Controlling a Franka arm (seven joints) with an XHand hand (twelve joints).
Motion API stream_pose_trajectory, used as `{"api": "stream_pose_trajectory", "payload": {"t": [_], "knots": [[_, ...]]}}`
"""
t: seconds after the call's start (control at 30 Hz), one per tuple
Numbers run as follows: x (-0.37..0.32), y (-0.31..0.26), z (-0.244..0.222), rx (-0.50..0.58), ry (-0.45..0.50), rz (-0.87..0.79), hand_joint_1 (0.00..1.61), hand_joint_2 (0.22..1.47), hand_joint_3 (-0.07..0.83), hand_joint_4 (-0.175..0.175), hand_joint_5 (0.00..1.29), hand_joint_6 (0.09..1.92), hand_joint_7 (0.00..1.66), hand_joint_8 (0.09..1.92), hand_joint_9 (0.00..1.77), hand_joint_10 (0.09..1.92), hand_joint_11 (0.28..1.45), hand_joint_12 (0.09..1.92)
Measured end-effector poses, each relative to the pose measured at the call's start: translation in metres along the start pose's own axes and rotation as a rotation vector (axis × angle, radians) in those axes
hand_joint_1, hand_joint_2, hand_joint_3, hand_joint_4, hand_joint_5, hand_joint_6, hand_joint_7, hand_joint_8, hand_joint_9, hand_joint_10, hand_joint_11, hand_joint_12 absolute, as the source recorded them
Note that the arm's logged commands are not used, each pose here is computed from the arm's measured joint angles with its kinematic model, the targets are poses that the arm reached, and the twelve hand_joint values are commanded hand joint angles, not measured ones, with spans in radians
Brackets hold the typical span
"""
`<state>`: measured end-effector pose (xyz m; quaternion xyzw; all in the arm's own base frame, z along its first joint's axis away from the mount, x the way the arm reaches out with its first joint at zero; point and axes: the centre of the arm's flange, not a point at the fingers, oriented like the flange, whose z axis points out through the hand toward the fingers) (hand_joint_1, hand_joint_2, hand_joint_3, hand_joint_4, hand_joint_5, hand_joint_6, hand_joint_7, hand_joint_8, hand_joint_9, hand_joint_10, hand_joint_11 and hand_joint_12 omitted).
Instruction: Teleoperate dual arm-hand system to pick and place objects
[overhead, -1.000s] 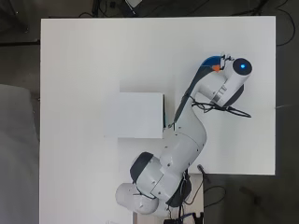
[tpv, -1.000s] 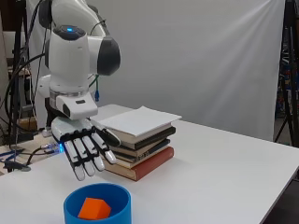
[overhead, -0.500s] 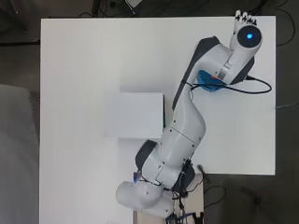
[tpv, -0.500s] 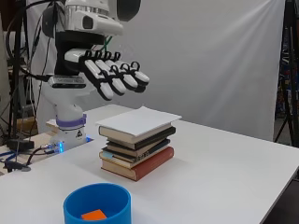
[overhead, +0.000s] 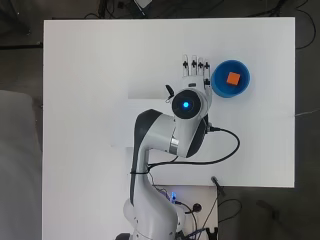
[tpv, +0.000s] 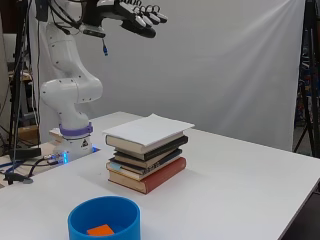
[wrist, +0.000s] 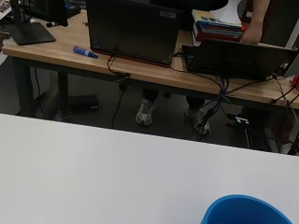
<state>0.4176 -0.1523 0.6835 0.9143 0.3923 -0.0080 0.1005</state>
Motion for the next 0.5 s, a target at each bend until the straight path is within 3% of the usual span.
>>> {"api": "stream_pose_trajectory", "payload": {"t": [0.2,0.5], "knots": [[0.022,-0.044,0.01,0.023,-0.057,-0.054,0.03,1.08,0.001,0.02,0.14,0.09,0.21,0.09,0.35,0.09,0.41,0.09],[0.027,-0.039,0.017,0.023,-0.089,-0.007,0.05,1.05,-0.006,0.032,0.13,0.09,0.18,0.09,0.31,0.09,0.39,0.09]]}}
